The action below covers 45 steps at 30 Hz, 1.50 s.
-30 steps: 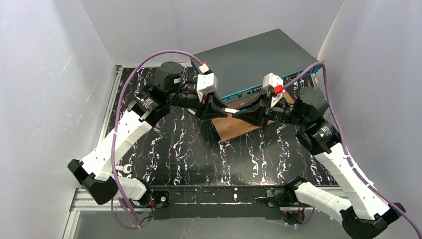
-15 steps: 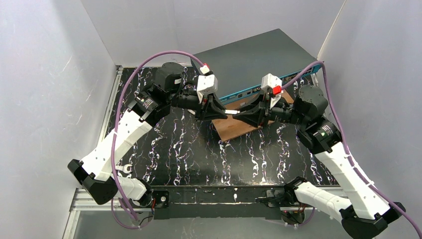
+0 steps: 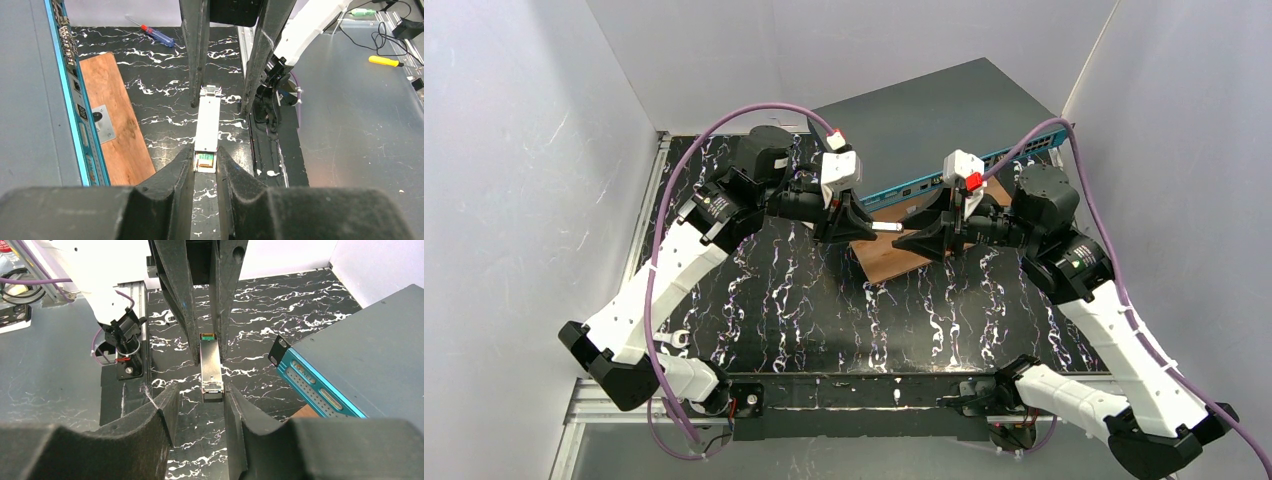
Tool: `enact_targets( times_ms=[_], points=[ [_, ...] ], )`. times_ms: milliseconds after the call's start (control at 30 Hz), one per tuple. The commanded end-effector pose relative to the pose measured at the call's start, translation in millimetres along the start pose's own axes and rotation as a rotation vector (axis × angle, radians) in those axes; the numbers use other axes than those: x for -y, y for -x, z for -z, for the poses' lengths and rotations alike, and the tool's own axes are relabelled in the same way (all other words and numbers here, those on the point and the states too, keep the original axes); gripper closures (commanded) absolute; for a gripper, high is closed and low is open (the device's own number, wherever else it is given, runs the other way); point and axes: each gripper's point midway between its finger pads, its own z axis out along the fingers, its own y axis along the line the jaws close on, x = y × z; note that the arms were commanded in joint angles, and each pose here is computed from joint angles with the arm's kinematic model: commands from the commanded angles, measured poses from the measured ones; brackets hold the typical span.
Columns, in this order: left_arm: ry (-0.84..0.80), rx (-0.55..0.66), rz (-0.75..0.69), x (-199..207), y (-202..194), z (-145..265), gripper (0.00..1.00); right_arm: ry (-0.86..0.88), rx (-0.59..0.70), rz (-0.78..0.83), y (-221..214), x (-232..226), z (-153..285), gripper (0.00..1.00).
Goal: Insert the plug into the switch port
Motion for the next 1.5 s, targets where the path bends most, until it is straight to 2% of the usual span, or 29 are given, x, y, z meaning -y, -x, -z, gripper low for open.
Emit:
enact_targets(
  times_ms=[0,233,467,567,733,767,800,833,967,1033,1100,1200,1467],
  points=[
    [-0.005,0.011,-0.031,5.6,11.4,4.6,1.0,0.024,0.025,0.038,16.0,-5.1,2.4,0.55],
    [-0.008,-0.009,-0.024,4.7,7.5,2.6,1.0,0.01,0.03,0.044,17.5,-0.4,0.3,0.58],
    [-0.01,-0.019,-0.028,4.3,6.0,1.6,1.0,0.011,0.029,0.04,17.4,1.9,-1.9,0.65],
    [-0.011,-0.02,-0.027,3.6,5.9,0.9,1.0,0.009,0.026,0.038,16.9,2.6,-2.3,0.72],
    [-0.005,-0.03,-0.024,2.0,3.3,0.2,1.0,-0.011,0.013,0.025,11.7,6.5,-2.6,0.98],
    [0.003,-0.035,-0.024,1.1,2.3,0.6,1.0,-0.017,0.007,0.02,9.9,7.5,-2.5,0.99],
    [0.021,-0.042,-0.025,-1.3,0.8,1.7,0.98,-0.028,0.0,0.013,7.8,9.0,-2.2,0.99],
    [0.049,-0.049,-0.025,-5.0,-0.2,3.6,0.86,-0.05,-0.011,0.008,5.4,12.5,-1.3,0.99],
    [0.209,-0.096,-0.022,-23.3,-9.5,17.0,0.54,-0.155,-0.062,-0.008,-7.8,26.7,5.5,0.99],
    [0.283,-0.12,-0.006,-30.6,-16.2,24.2,0.46,-0.221,-0.083,-0.014,-14.5,34.9,10.9,0.99],
    [0.36,-0.146,0.026,-38.5,-24.0,31.6,0.42,-0.286,-0.112,-0.02,-23.5,43.0,16.9,0.99],
    [0.462,-0.197,0.07,-52.2,-41.8,41.0,0.41,-0.399,-0.159,-0.029,-38.1,57.7,28.4,0.99],
    [0.527,-0.222,0.162,-70.2,-63.2,41.5,0.41,-0.663,-0.214,-0.059,-70.0,89.0,57.4,0.99]
  ],
)
